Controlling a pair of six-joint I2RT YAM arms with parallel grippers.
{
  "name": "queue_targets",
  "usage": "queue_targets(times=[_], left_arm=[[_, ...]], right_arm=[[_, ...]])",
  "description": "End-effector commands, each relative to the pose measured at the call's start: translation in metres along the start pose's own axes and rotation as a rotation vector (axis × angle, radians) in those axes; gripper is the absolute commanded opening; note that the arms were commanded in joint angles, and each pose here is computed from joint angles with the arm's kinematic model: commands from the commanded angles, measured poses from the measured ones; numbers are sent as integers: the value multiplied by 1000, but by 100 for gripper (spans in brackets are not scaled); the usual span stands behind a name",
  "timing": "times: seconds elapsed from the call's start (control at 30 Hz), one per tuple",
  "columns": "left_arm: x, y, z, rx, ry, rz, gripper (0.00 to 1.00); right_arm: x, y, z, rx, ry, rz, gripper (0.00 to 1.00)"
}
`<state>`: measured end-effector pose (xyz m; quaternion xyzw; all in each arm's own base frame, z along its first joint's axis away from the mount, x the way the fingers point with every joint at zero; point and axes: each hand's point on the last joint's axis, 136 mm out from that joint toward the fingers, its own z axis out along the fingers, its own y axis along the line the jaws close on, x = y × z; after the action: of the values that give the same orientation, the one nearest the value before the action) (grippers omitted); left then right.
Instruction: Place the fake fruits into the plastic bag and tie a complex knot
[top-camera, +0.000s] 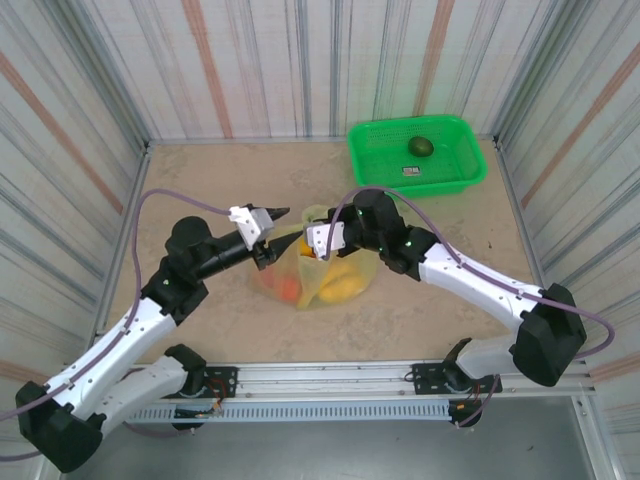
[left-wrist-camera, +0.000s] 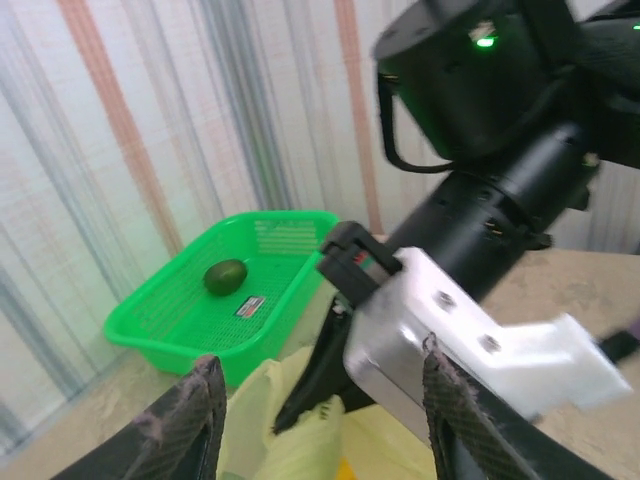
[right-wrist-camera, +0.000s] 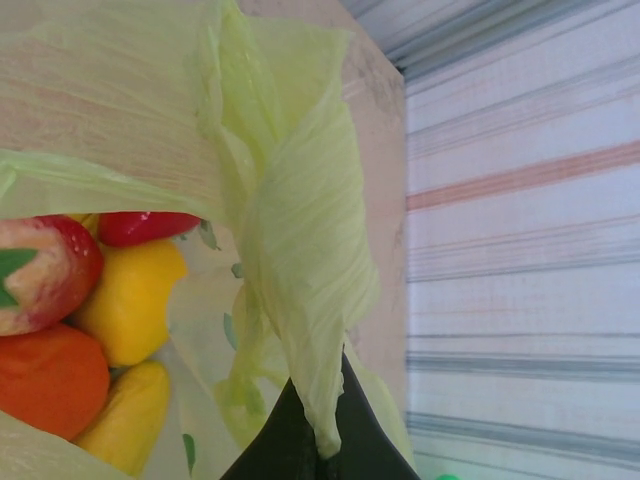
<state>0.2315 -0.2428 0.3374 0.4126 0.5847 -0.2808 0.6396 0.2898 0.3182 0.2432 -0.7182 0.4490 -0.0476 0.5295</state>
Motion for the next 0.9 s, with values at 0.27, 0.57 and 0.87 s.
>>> queue_targets(times=[0.27, 0.57, 0.87], left_arm=[[61, 96, 24, -272, 289, -412, 47], [92, 64, 76, 34, 310, -342, 41], [112, 31, 67, 137, 353, -203, 41]], right_arm=[[-13, -21, -4, 159, -33, -127, 0], [-26, -23, -7, 126, -109, -56, 0], [-22, -22, -11, 68, -128, 10, 0]])
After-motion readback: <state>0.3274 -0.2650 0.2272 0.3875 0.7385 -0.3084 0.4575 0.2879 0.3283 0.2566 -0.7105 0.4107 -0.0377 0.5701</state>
